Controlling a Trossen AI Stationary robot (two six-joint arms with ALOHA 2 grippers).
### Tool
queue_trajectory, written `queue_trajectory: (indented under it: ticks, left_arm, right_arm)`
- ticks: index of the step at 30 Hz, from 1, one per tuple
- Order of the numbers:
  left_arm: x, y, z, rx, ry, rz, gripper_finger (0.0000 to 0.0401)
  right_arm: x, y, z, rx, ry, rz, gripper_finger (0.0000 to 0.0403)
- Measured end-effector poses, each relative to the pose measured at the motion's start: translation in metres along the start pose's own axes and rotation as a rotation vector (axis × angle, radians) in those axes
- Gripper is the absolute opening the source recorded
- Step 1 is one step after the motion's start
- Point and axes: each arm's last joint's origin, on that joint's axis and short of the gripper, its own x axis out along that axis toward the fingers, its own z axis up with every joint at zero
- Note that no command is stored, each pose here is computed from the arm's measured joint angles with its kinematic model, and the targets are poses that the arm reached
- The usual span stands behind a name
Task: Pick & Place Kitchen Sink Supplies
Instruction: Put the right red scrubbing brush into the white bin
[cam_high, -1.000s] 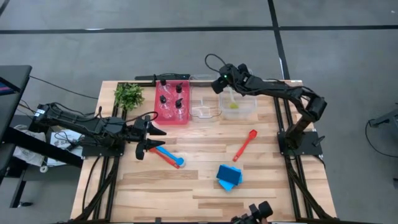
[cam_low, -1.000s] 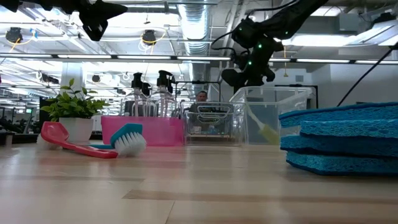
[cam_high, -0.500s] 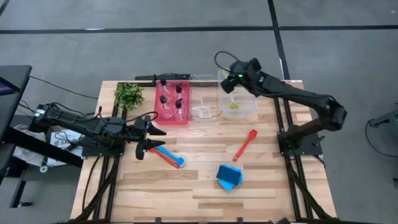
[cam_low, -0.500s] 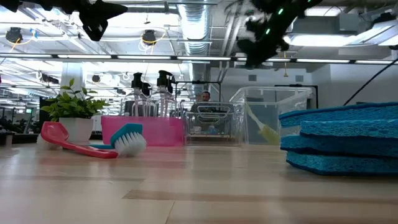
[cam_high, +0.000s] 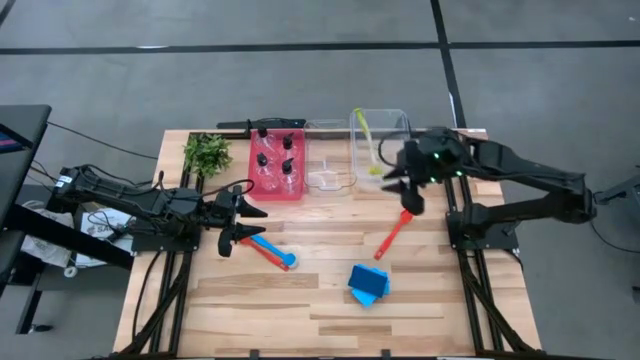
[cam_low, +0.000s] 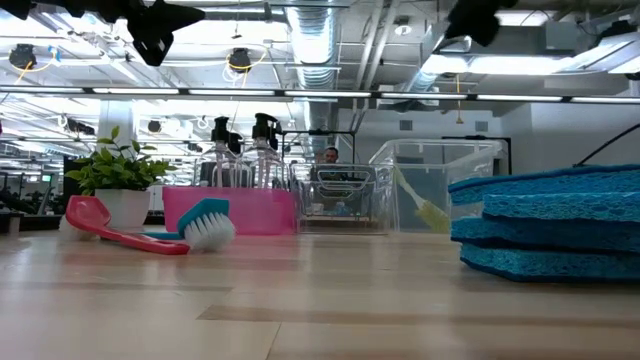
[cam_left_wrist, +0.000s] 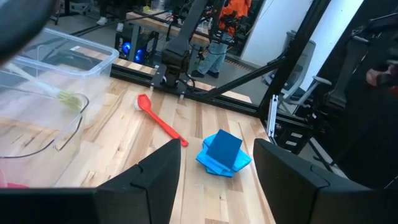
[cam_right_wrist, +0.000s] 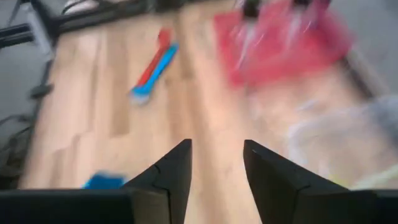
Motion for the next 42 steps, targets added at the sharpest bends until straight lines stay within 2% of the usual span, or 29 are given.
queue_trajectory:
  ticks: [4, 8, 11, 17, 20, 22, 26, 30, 35, 42]
  left_arm:
    - [0.000, 0.000, 0.000, 0.002, 0.000, 0.000, 0.0205]
    - [0.000, 0.000, 0.000, 0.002, 0.000, 0.000, 0.0205]
    - [0.000, 0.000, 0.000, 0.002, 0.000, 0.000, 0.0205]
    - [0.000, 0.000, 0.000, 0.002, 0.001, 0.000, 0.0205]
    - [0.000, 0.000, 0.000, 0.002, 0.001, 0.000, 0.0205]
    - [0.000, 0.000, 0.000, 0.002, 0.001, 0.000, 0.0205]
    - [0.000, 0.000, 0.000, 0.006, 0.001, 0.000, 0.0205]
    - [0.000, 0.000, 0.000, 0.041, 0.001, 0.000, 0.0205]
    - [-0.003, 0.002, 0.002, 0.117, -0.020, 0.018, 0.0205]
    - [-0.008, 0.007, 0.008, 0.206, -0.061, 0.074, 0.0205]
  right_arm:
    - [-0.006, 0.013, -0.011, 0.051, 0.075, 0.037, 0.0125]
    - [-0.006, 0.020, -0.012, 0.078, 0.081, 0.029, 0.0117]
    - [-0.004, 0.022, -0.012, 0.161, 0.086, 0.013, 0.0116]
    - [0.012, 0.030, -0.008, 0.514, 0.106, -0.001, 0.0118]
    - [0.022, 0.037, -0.013, 0.723, 0.147, -0.097, 0.0117]
    - [0.028, 0.044, -0.020, 0.805, 0.187, -0.187, 0.0116]
    - [0.032, 0.061, -0.038, 0.885, 0.268, -0.360, 0.0116]
    - [0.033, 0.079, -0.046, 0.927, 0.288, -0.368, 0.0117]
    - [0.027, 0.098, -0.054, 0.997, 0.233, -0.369, 0.0117]
    - [0.037, 0.120, -0.071, 1.076, 0.156, -0.515, 0.0116]
